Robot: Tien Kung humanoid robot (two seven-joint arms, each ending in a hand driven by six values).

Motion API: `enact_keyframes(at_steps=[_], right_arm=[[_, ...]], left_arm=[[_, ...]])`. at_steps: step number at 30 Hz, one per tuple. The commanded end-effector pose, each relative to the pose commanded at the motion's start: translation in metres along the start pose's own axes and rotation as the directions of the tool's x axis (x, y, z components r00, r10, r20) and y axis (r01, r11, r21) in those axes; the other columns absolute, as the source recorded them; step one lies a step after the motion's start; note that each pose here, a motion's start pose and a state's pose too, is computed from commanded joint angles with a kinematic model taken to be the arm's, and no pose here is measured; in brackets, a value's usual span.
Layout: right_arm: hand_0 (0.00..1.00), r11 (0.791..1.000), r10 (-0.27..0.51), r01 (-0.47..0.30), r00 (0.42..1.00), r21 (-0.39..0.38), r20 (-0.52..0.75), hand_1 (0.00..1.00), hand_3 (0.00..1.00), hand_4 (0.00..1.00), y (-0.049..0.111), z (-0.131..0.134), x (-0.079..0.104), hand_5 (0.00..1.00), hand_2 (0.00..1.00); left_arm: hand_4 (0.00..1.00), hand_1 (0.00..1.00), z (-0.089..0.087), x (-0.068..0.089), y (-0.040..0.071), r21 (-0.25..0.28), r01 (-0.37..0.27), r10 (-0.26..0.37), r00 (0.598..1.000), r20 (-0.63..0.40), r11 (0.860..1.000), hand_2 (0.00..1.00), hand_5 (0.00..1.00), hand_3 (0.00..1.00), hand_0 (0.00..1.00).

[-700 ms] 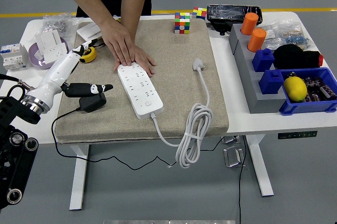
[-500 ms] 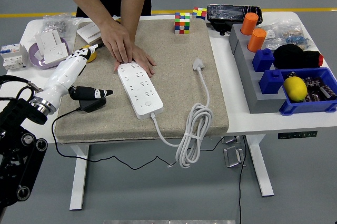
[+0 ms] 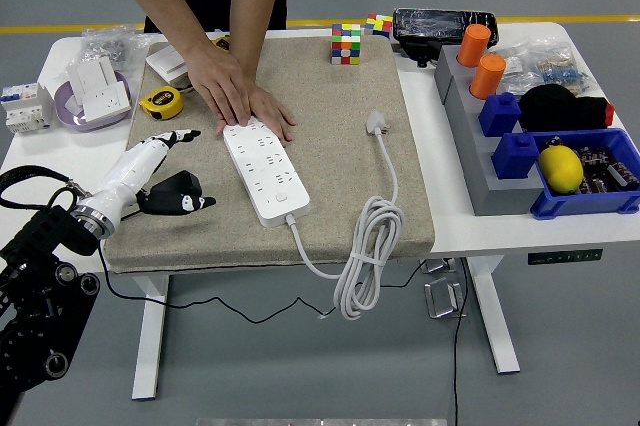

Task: Pick up the plug,place it near the board,insert it into the board,press the button

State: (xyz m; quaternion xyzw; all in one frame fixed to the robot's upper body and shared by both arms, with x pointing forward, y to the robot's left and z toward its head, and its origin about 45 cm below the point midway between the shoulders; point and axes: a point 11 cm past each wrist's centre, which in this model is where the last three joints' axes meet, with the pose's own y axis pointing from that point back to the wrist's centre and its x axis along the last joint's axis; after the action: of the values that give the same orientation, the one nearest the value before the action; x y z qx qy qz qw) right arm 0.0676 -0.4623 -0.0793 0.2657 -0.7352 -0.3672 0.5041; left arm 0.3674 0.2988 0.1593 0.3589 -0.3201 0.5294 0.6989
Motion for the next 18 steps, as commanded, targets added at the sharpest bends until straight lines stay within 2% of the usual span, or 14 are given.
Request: enact_keyframes(at_steps=[9, 18], right_arm=[[0.835, 1.000, 0.003, -0.003, 1.000, 0.001, 0.005, 0.795, 0.769, 0.998, 0.000, -0.001, 0.001, 0.998, 0.759], [0.836, 1.000, 0.004, -0.004, 1.000, -0.001, 0.010, 0.794, 0.768, 0.998, 0.000, -0.001, 0.002, 0.998, 0.759]], left_arm=[[0.998, 0.938, -0.016, -0.006, -0.002, 0.046, 0.008, -0.007, 1.000, -0.012, 0.999, 0.874, 0.384, 0.890, 0.920], [0.998, 0.904, -0.025, -0.007, -0.003, 0.077, -0.023, 0.024, 1.000, -0.011, 0.997, 0.839, 0.354, 0.873, 0.885]])
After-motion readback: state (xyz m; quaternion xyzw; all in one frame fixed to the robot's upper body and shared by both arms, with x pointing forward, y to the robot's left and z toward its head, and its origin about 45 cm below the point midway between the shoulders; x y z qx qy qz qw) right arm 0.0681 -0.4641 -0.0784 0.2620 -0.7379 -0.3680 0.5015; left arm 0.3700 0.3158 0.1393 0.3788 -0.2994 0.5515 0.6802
